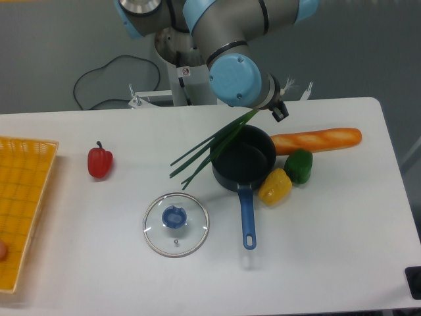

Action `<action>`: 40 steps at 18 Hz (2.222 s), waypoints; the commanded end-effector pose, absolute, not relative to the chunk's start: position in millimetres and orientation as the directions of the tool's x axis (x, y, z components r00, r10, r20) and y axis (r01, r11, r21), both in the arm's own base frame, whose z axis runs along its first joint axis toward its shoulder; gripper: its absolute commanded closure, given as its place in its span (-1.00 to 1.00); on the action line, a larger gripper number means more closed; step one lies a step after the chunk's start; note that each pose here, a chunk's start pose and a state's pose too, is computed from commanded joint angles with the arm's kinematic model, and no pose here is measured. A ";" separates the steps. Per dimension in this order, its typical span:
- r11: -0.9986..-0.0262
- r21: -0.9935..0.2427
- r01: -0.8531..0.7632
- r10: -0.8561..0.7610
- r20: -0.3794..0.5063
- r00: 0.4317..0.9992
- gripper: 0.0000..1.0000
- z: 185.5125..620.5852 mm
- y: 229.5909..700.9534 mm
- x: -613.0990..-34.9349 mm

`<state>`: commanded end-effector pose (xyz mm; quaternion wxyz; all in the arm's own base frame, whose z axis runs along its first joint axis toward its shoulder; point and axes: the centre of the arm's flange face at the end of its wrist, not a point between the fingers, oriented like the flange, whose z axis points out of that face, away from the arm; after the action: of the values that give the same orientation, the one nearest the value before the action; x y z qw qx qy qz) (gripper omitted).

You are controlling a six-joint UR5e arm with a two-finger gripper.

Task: Place the green onion in the pot
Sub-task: 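Lower the gripper so the onion stalks drop into the saucepan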

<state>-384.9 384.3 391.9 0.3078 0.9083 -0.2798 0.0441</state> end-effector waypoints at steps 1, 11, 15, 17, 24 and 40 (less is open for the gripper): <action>-0.663 0.533 -0.526 -0.484 0.231 0.844 0.57 394.9 386.6 -387.5; -0.687 0.536 -0.491 -0.479 0.174 0.860 0.57 385.3 404.4 -386.3; -0.677 0.535 -0.505 -0.493 0.180 0.851 0.57 384.2 408.1 -385.9; -0.666 0.539 -0.517 -0.502 0.189 0.844 0.57 379.2 414.2 -383.2; -0.661 0.543 -0.519 -0.508 0.186 0.841 0.57 374.9 419.1 -388.7; -0.754 0.460 -0.470 -0.463 0.136 0.876 0.57 381.2 431.7 -396.5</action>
<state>-396.5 431.7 381.2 0.2472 0.9364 -0.2492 0.0066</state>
